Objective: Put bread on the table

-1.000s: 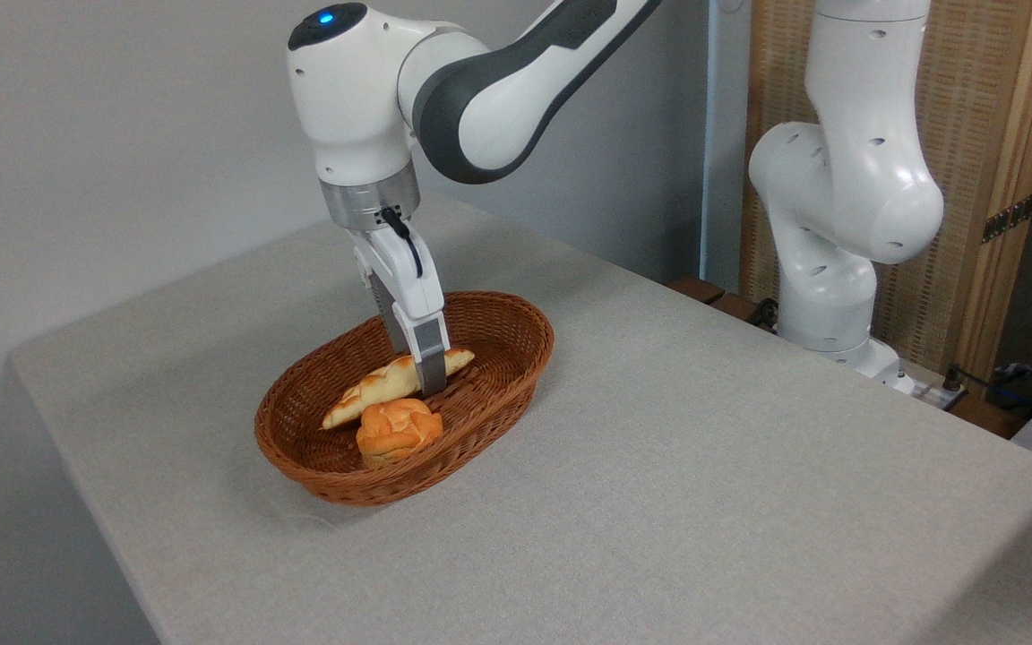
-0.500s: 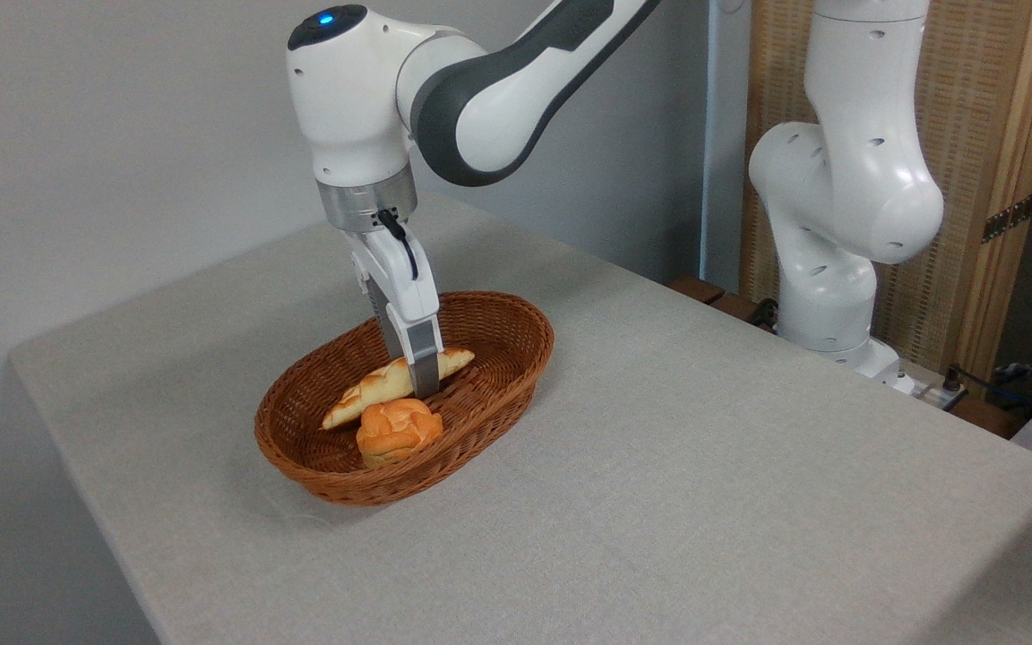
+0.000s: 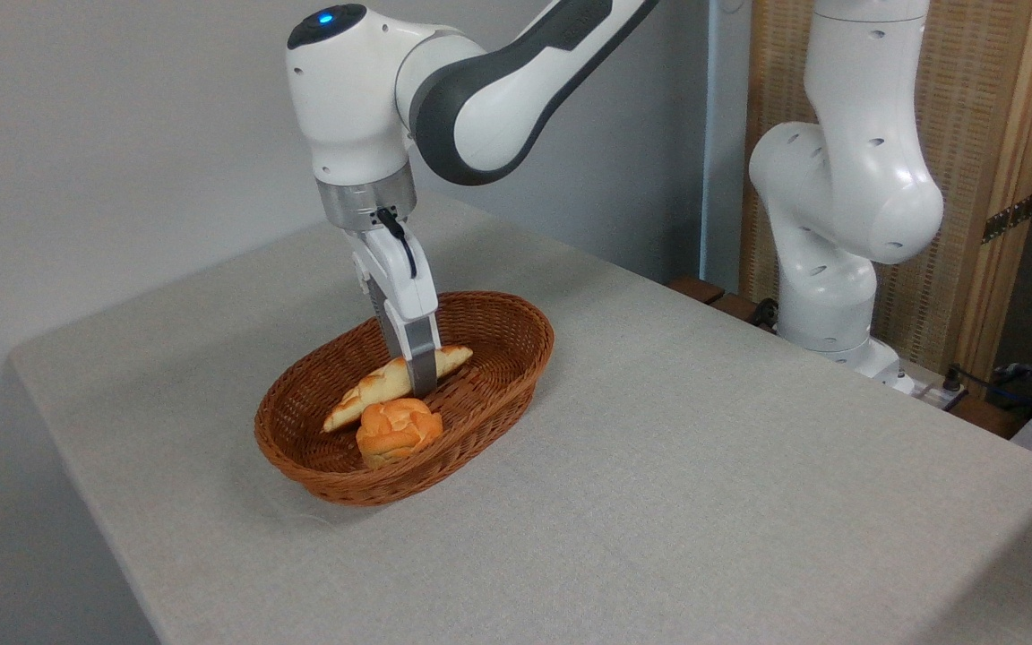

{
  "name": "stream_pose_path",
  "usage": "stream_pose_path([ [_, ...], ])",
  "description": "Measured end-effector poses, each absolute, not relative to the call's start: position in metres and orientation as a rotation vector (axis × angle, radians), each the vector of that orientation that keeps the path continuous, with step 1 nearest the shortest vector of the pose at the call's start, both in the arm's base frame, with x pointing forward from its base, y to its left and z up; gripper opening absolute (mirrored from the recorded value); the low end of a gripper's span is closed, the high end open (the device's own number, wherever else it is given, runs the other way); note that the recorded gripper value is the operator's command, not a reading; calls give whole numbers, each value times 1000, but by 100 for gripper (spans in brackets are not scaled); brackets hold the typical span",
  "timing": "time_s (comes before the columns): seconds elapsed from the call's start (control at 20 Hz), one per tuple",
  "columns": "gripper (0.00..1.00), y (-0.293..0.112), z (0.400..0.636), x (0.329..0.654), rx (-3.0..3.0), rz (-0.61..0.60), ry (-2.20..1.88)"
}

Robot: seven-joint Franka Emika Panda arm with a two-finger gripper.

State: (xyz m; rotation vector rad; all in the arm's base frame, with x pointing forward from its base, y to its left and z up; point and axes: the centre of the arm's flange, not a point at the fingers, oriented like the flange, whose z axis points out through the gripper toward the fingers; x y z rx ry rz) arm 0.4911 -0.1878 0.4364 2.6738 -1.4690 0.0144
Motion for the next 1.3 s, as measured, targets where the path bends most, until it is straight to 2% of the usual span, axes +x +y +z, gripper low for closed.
stream_pose_path([
  [0.45,38,-190,444,493,2676,38,-1471],
  [0.95,40,-186,495,498,2717,184,-1413],
  [1.15,40,-165,508,501,2746,196,-1355],
  [1.3,40,-130,518,504,2781,193,-1269],
])
